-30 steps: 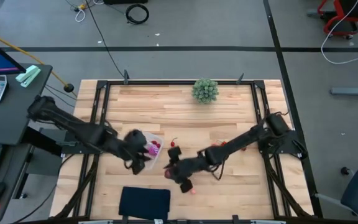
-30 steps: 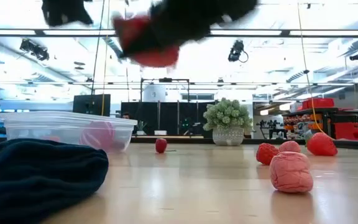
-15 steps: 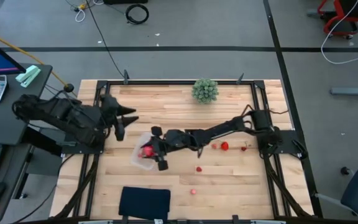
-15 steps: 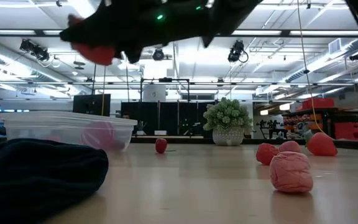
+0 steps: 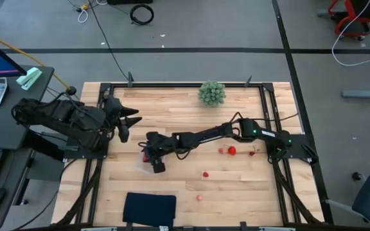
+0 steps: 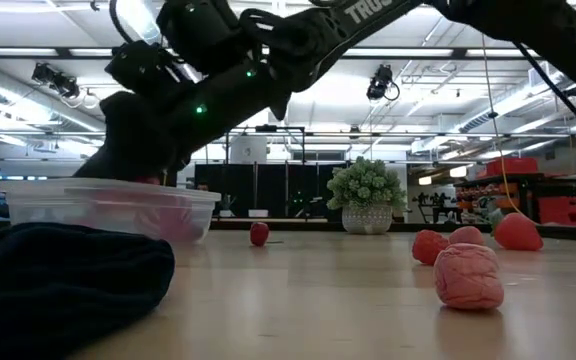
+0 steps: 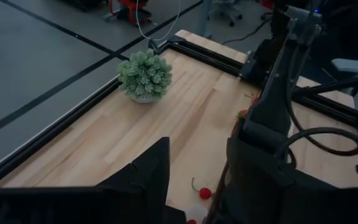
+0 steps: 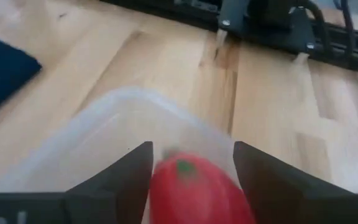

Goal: Pick and placing Produce into tupperware
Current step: Put the red dragon fruit into the transparent bin, then put the red cherry into the transparent bin

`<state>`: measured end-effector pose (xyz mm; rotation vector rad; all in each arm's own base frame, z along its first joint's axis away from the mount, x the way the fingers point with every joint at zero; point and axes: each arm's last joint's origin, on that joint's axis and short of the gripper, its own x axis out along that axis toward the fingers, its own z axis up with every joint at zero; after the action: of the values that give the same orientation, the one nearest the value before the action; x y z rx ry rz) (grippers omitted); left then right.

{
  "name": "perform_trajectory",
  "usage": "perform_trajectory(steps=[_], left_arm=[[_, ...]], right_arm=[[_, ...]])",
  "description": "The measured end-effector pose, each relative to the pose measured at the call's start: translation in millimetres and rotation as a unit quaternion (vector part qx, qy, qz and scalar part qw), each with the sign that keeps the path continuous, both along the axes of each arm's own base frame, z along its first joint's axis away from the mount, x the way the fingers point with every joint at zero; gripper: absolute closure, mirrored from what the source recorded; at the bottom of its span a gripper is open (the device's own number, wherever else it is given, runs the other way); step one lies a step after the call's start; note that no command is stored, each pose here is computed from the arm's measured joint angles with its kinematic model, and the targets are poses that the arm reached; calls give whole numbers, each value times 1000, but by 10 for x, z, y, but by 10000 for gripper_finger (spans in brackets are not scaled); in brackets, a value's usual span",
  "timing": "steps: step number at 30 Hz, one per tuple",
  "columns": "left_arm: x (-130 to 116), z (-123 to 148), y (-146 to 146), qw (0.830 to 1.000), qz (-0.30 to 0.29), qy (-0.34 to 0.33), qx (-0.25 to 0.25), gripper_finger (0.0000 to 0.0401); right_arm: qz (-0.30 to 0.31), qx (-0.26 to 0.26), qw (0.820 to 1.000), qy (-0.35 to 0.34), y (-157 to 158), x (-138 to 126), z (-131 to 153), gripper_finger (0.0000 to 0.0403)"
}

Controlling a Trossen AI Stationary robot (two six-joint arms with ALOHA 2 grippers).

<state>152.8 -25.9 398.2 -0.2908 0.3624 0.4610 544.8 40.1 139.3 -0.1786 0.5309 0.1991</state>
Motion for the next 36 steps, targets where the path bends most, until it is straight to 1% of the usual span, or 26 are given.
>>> perform_trajectory(steps=[4, 7, 9, 11, 12, 14, 17, 19, 22, 25, 27, 29, 31, 34, 36], left_arm=[[-7, -16, 2, 1000, 0, 9, 3, 237], [-10, -22, 3, 1000, 1, 12, 2, 237], [-12, -24, 3, 1000, 3, 12, -2, 238], [-16, -31, 5, 1000, 5, 14, -5, 239], [-17, -33, 5, 1000, 6, 15, -5, 238], [-16, -36, 5, 1000, 6, 16, -5, 239], [-16, -36, 5, 1000, 6, 16, -5, 239], [-16, -36, 5, 1000, 6, 16, -6, 239], [-4, -41, 1, 1000, 6, 17, -5, 239], [26, -60, -7, 1000, 6, 24, -4, 240], [49, -71, -14, 1000, 6, 28, -2, 241], [88, -91, -25, 999, 5, 35, 0, 240], [119, -109, -35, 999, 5, 41, 2, 239], [162, -133, -47, 999, 5, 49, 4, 240], [178, -146, -51, 998, 4, 55, 7, 241]], right_arm=[[0, -1, 1000, -8, -8, -7, 96, 154], [-10, -14, 1000, -11, -45, -43, 267, 149], [-23, -28, 999, -14, -61, -103, 495, 148], [-30, -35, 999, -1, -77, -222, 783, 151], [-30, -34, 999, 17, -80, -310, 924, 153], [-36, -26, 996, 74, -90, -521, 1139, 156], [-50, -14, 984, 170, -103, -838, 1315, 161], [-65, -3, 977, 202, -110, -984, 1350, 165], [-86, 14, 972, 217, -104, -1112, 1212, 169], [-91, 23, 974, 209, -80, -1171, 892, 174], [-88, 26, 978, 187, -68, -1194, 660, 176], [-85, 20, 982, 168, -66, -1227, 444, 178], [-95, 11, 985, 143, -83, -1255, 283, 179], [-116, -6, 985, 130, -126, -1327, 127, 180], [-122, -9, 983, 140, -151, -1372, 59, 180]])
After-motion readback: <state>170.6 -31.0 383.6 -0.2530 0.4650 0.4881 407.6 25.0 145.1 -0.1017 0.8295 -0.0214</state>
